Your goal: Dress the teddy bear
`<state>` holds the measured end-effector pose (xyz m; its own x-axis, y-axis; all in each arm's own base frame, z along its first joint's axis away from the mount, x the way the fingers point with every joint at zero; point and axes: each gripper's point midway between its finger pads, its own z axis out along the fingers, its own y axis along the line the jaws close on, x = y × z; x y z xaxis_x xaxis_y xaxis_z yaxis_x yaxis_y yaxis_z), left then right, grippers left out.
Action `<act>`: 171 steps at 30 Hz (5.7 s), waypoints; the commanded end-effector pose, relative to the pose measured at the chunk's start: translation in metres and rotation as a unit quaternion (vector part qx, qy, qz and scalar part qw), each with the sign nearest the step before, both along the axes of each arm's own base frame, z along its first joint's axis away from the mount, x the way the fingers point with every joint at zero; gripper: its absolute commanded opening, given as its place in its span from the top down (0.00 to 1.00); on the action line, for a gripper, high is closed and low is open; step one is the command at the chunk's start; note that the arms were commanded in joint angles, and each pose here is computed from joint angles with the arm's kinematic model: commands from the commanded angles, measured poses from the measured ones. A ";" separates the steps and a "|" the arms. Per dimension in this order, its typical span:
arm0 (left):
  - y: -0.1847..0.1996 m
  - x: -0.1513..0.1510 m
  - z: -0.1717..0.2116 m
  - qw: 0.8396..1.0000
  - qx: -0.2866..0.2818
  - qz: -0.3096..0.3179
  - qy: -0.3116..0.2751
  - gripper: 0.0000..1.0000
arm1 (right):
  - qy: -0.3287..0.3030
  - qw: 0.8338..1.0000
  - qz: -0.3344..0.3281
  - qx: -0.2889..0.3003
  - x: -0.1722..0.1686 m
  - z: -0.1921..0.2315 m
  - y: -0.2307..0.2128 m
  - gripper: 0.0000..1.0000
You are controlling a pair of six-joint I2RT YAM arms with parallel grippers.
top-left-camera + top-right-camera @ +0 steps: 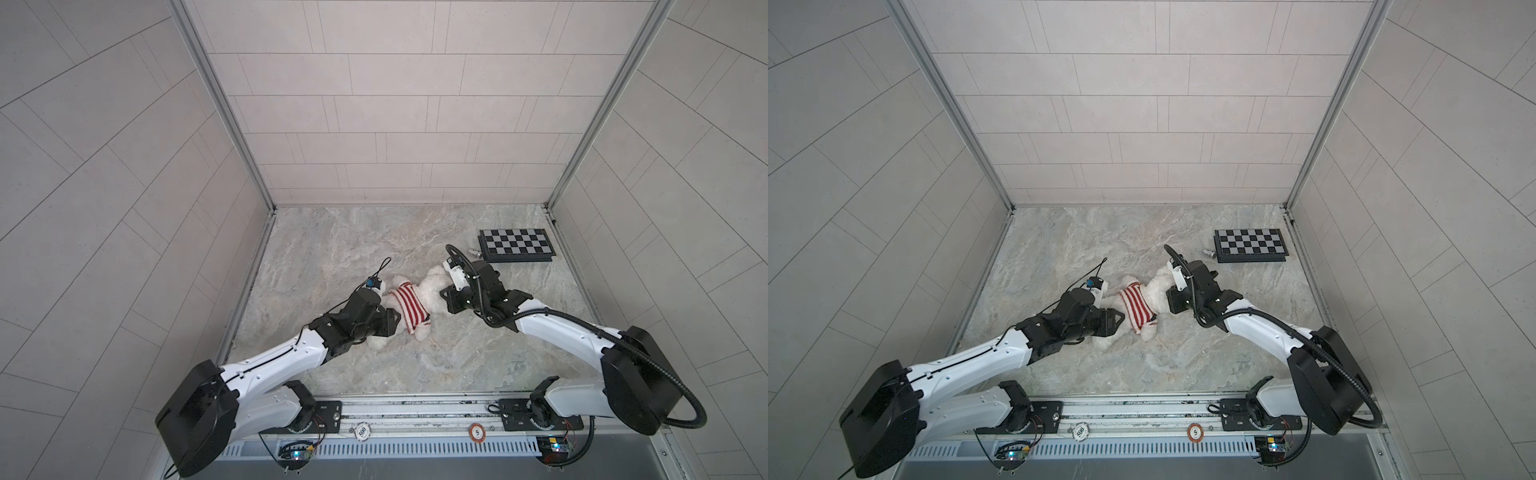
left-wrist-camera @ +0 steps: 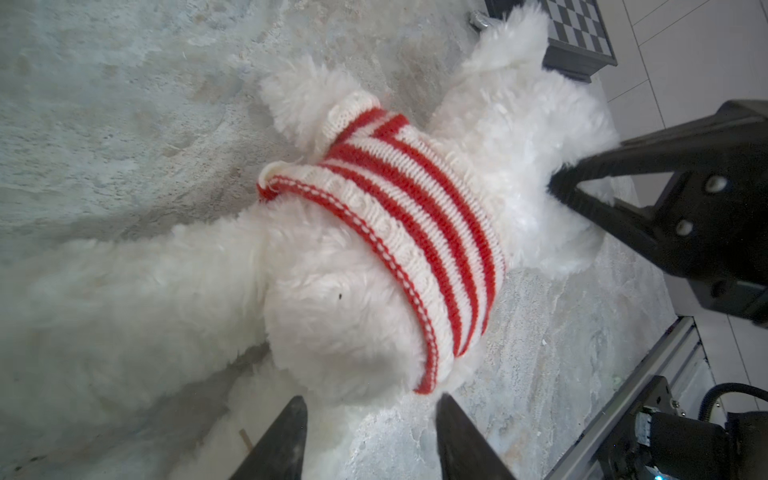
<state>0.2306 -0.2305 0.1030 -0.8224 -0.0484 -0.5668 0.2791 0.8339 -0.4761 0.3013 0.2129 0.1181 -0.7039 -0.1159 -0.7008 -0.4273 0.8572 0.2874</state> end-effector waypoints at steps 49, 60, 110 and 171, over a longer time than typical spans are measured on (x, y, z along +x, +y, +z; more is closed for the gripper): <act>-0.061 0.018 0.020 0.997 -0.066 -0.013 0.031 0.66 | -0.074 0.995 -0.058 0.025 -0.029 0.013 -0.012 1.00; -0.055 0.019 0.019 0.998 -0.054 -0.011 0.026 0.94 | -0.086 0.994 -0.069 0.016 -0.030 0.018 -0.021 1.00; -0.015 0.027 0.036 0.999 -0.032 -0.017 -0.004 0.57 | -0.152 0.988 -0.028 0.032 -0.037 0.047 -0.017 1.00; -0.008 0.025 0.103 0.989 -0.089 -0.080 -0.085 0.31 | -0.363 0.912 0.179 0.061 -0.091 0.137 0.008 1.00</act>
<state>0.2527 -0.2506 0.2132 -0.7375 -0.0400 -0.6742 0.5046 0.6309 -0.5894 0.2136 0.2162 0.2224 -0.0857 -0.1804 -0.9799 -0.7703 0.6357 -0.0496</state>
